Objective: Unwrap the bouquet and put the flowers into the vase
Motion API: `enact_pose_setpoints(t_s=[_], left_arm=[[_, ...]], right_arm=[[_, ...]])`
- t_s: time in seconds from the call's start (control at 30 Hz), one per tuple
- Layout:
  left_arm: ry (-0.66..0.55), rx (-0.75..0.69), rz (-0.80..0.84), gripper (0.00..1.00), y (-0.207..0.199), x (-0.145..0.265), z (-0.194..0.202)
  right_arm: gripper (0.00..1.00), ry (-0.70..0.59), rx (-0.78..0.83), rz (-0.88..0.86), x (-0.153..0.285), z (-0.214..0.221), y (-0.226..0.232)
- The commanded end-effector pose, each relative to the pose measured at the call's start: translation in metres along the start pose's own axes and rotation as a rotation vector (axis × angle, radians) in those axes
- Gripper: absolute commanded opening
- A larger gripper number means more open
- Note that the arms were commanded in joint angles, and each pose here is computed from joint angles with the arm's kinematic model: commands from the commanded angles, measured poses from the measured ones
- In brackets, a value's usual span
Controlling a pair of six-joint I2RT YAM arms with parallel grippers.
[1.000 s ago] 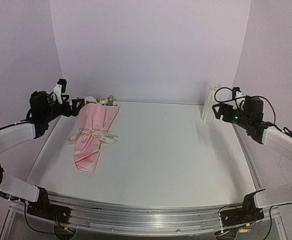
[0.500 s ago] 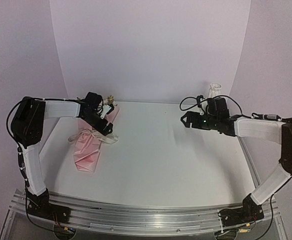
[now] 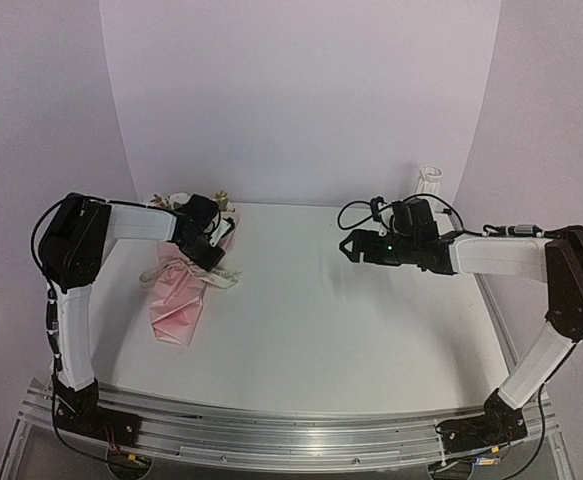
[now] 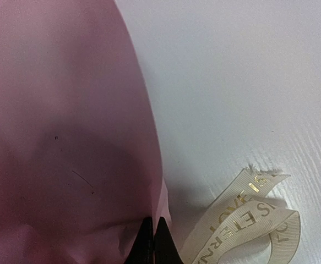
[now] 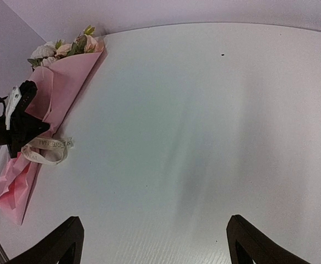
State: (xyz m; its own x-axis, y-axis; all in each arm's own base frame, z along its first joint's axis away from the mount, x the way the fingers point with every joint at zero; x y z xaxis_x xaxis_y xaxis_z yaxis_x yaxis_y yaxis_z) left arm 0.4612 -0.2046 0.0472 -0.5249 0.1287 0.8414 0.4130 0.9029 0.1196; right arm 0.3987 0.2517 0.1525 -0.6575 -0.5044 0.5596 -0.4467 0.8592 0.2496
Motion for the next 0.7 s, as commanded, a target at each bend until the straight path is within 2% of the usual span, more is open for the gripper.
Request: enact_pose_setpoints(t_s=[0.0, 0.2, 0.5, 0.67], left_arm=[[-0.021, 0.027, 0.136, 0.00, -0.040, 0.024, -0.009], [-0.039, -0.044, 0.283, 0.00, -0.118, 0.035, -0.020], [-0.025, 0.051, 0.410, 0.00, -0.222, 0.040, -0.036], [-0.060, -0.050, 0.456, 0.00, -0.271, 0.031, -0.041]], right_arm=[[0.90, -0.056, -0.014, -0.016, 0.002, -0.021, 0.007], [0.91, -0.055, -0.081, -0.013, 0.002, -0.020, 0.006], [0.92, 0.004, -0.099, -0.153, 0.014, -0.005, 0.028], [0.92, 0.041, -0.107, -0.200, 0.029, 0.011, 0.034]])
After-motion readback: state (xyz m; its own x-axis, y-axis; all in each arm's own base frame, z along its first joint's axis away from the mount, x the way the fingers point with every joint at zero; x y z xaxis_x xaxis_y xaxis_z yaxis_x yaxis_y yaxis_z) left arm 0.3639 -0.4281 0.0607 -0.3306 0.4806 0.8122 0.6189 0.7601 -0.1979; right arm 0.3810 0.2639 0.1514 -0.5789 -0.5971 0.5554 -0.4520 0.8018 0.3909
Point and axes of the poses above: each gripper's point midway between its finger pads, its own x axis back along the fingers, its own y axis along the line the jaws close on, z = x × y, the point moved 1 cm from there along x, back along the fingers, and after that the axes turned 11 degrees about x, right-handed, at the moved point
